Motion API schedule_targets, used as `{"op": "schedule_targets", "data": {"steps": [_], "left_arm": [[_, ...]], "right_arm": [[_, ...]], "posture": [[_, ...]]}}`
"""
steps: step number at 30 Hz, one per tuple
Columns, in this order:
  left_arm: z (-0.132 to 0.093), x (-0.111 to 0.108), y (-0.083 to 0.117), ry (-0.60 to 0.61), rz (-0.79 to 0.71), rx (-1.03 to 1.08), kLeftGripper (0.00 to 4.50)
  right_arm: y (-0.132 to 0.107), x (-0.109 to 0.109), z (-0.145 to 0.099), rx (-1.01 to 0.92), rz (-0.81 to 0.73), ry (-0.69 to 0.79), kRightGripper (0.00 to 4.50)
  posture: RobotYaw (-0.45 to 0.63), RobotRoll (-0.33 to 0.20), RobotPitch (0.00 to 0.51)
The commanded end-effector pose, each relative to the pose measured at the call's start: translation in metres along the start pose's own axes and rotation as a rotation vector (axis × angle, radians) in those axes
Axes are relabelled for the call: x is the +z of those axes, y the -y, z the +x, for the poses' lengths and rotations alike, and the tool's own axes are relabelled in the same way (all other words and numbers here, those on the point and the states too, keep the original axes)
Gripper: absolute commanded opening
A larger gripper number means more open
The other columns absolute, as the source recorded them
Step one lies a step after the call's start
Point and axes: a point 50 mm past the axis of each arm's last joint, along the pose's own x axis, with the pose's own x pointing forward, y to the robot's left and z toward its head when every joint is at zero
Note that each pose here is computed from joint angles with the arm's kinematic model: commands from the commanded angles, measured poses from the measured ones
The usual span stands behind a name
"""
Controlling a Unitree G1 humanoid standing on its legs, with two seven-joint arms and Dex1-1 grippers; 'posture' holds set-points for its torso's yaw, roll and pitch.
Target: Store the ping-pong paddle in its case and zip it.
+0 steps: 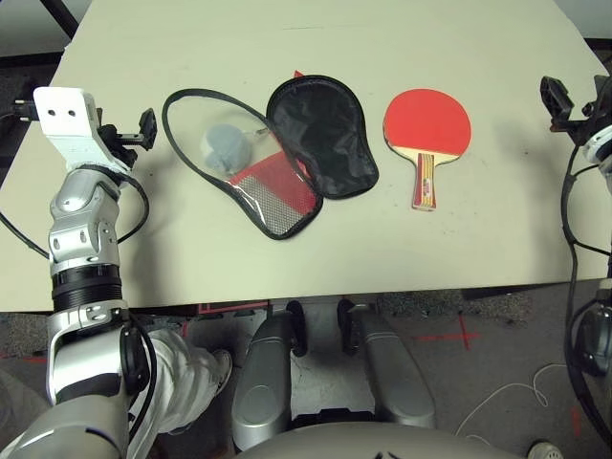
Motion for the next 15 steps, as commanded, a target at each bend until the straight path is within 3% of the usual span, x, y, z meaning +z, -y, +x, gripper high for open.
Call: {"op": "schedule_targets", "data": {"steps": [1,7,15], "left_arm": [[0.000,-0.005,-0.002,-0.030,0.015,0.002,4.50],[0.003,-0.004,0.000,-0.020,0.012,-0.003,4.50],[0.023,0.043,-0.011,0.079,0.074,-0.054,4.50]], "right_arm": [[0.001,-0.003,-0.003,-0.004,-0.006,-0.015,4.46],[0.000,0.001,-0.004,0.004,-0.009,-0.017,4.46],[-0.024,0.005,-0.002,0.089,0.051,-0.154,4.46]], "posture": [[0.01,0.000,0.311],[-0.01,0.000,0.304],[-0.01,0.000,0.308]]}}
